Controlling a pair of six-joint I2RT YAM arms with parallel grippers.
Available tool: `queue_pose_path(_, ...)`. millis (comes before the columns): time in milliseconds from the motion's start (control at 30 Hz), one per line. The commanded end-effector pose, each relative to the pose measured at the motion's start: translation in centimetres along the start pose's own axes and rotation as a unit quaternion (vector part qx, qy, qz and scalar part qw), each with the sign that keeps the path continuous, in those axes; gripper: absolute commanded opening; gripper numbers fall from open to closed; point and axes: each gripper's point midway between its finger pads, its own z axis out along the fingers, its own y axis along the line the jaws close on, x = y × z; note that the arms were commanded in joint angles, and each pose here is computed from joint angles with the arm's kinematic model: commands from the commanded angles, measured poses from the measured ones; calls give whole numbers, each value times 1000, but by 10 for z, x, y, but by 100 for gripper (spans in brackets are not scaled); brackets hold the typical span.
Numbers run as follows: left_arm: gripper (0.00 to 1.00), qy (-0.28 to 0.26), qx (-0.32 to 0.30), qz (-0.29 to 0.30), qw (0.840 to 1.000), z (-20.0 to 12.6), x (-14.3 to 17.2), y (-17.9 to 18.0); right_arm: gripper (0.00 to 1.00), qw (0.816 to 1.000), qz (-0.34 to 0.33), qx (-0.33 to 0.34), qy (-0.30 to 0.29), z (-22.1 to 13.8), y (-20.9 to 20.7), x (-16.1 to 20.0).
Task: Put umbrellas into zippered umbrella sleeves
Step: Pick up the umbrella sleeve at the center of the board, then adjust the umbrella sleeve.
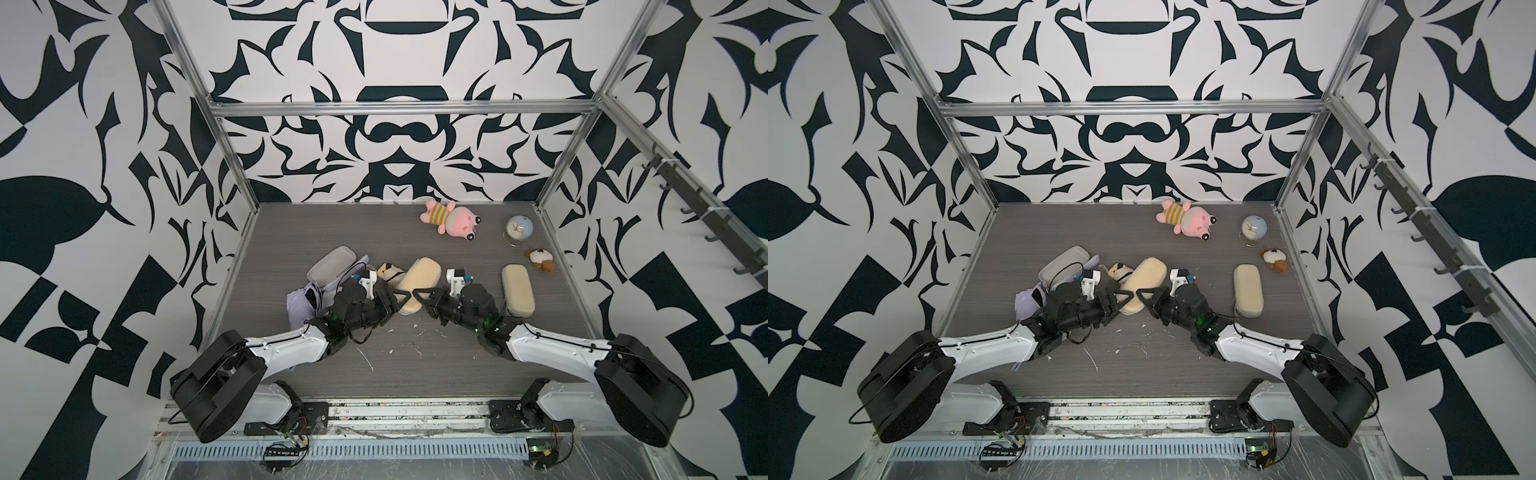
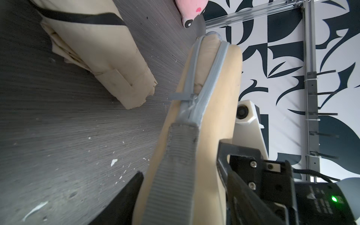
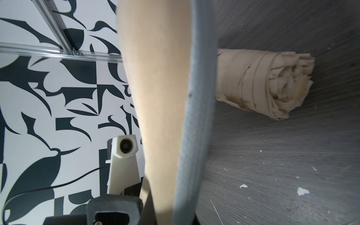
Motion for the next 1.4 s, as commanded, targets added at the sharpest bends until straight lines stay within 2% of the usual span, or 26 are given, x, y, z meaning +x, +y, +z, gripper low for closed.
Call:
queue_pose_path(0,63,-16,48,8,999,6,-10,-28,0,991,5,-128,-28,-3,82,-11)
queue_pose_path(67,50,-22,56,11,998,5,-13,-31,2,992,3,-124,-16,0,83,-6)
queue_pose_path(133,37,-33,61,12,998,-3,-21,-30,21,992,-12,-123,1,-3,77,-5)
queue_pose_path(200,30,-36,66,16,997,-15,-29,-27,39,991,-40,-125,33,-10,72,-10)
queue_pose_path(300,25,-22,71,48,996,-35,-35,-29,53,992,-89,-67,66,-20,39,-28)
queue_pose_path(367,23,8,72,92,993,-43,-31,-34,55,987,-127,-37,91,-25,27,-35)
queue_pose_path(433,20,40,39,149,987,-49,-26,-30,56,980,-169,-5,102,-30,24,-40)
queue_pose_path(500,19,70,-9,227,971,-57,-21,-25,57,968,-230,37,96,-39,28,-46)
queue_pose_path(600,18,110,-57,327,937,-70,-17,-23,57,936,-322,92,104,-56,30,-50)
queue_pose_path(700,18,156,-66,390,905,-77,-11,-27,59,891,-423,115,116,-67,36,-49)
queue_pose_path(833,15,196,-77,448,869,-76,-12,-24,62,804,-575,69,134,-66,48,-30)
queue_pose_path(967,12,214,-87,494,838,-72,-18,-23,63,733,-654,47,184,-48,53,-17)
queue_pose_path(1067,11,222,-66,520,822,-72,-15,-31,63,689,-680,29,249,-34,47,-2)
queue_pose_path(1167,11,231,-48,542,806,-74,-11,-35,64,668,-682,3,297,-25,44,11)
queue_pose_path(1267,10,246,-23,553,796,-77,-2,-40,64,657,-684,-28,315,-16,46,17)
queue_pose_path(1367,9,260,-4,561,786,-81,5,-45,64,655,-672,-68,338,-11,54,26)
